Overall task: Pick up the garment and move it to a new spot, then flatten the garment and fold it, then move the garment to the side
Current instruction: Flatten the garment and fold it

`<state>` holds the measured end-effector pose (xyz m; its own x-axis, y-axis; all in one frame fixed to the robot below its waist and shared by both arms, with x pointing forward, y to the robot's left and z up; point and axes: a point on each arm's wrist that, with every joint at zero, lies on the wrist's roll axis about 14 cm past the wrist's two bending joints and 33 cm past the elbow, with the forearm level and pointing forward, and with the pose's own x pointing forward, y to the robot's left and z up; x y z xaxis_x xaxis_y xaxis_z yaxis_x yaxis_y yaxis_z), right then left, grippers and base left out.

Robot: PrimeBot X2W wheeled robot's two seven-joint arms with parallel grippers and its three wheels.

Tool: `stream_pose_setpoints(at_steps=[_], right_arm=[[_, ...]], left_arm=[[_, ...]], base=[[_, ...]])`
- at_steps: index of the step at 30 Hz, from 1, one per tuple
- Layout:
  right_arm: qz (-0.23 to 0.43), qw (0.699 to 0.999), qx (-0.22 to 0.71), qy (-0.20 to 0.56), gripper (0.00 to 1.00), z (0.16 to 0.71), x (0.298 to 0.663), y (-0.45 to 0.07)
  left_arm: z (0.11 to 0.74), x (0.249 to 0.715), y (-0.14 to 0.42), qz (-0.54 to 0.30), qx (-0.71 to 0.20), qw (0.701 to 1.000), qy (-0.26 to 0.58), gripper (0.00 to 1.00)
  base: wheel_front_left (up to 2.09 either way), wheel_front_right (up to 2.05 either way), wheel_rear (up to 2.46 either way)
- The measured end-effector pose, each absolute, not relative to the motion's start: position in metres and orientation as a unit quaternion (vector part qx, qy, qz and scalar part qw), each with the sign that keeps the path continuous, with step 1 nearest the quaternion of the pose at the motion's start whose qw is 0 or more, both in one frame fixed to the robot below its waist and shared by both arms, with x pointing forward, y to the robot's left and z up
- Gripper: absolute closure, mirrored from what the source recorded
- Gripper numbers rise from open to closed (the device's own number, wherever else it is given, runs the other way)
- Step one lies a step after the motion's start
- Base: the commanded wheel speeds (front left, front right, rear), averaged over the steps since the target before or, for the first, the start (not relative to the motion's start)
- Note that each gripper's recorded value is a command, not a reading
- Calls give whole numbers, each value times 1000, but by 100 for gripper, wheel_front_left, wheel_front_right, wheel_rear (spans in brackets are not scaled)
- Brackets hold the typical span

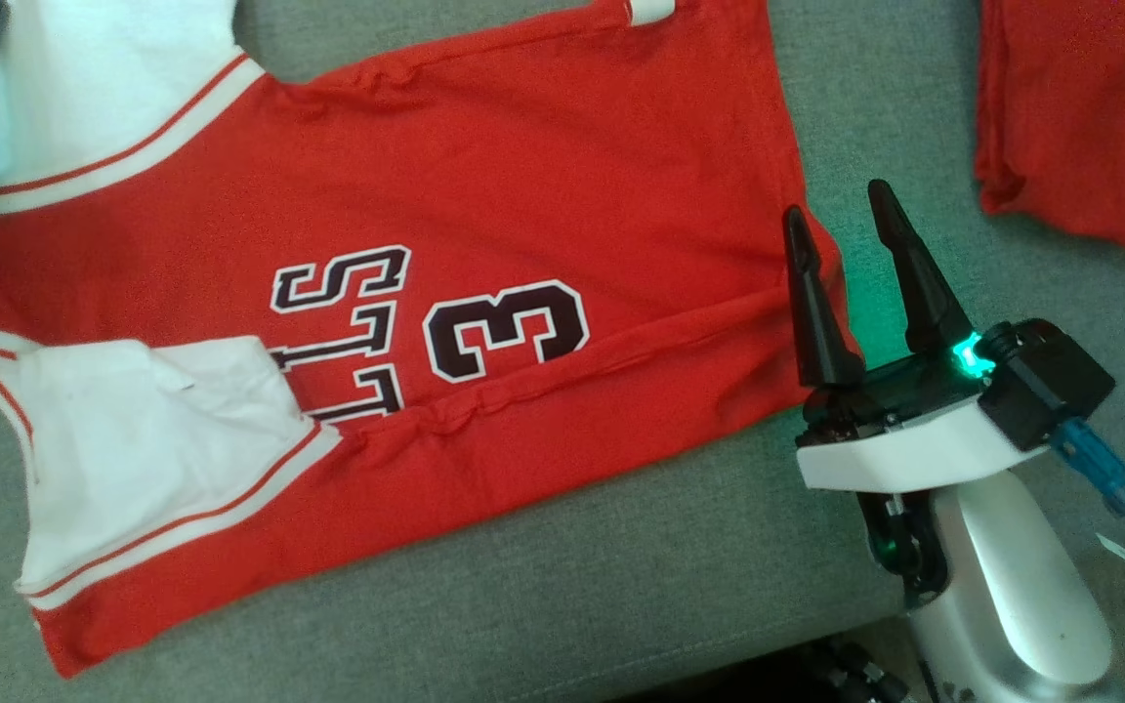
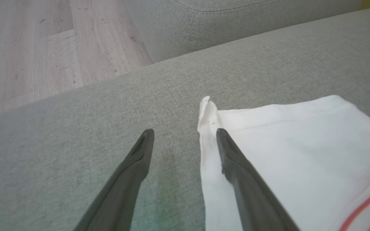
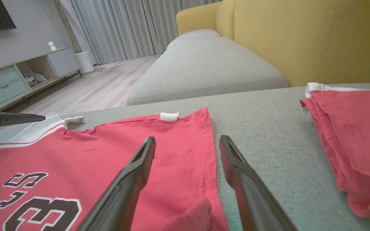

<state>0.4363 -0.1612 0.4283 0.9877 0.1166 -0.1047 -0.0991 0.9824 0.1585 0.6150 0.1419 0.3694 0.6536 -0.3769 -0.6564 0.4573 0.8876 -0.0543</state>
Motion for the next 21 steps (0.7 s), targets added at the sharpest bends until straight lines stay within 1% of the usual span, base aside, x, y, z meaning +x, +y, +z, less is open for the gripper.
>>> stream_pose_setpoints(at_steps=[12, 13, 14, 15, 17, 21], right_arm=[[43, 994, 79, 67, 0, 420, 438, -169], [42, 994, 79, 67, 0, 420, 439, -169], [42, 994, 79, 67, 0, 419, 438, -169], [43, 994, 79, 67, 0, 419, 439, -169], [43, 994, 80, 67, 0, 419, 439, -169], [42, 994, 79, 65, 0, 421, 440, -169]], left_arm=[[349, 620, 122, -253, 48, 891, 373, 0], [348, 621, 122, -253, 48, 891, 375, 22], [349, 621, 121, -253, 47, 890, 376, 78], [349, 621, 121, -254, 47, 890, 376, 100], [351, 620, 119, -258, 48, 890, 373, 100], [365, 623, 123, -252, 39, 904, 343, 100]], base=[[0, 0, 0], [0, 0, 0], [0, 0, 0], [0, 0, 0], [0, 0, 0], [0, 0, 0]])
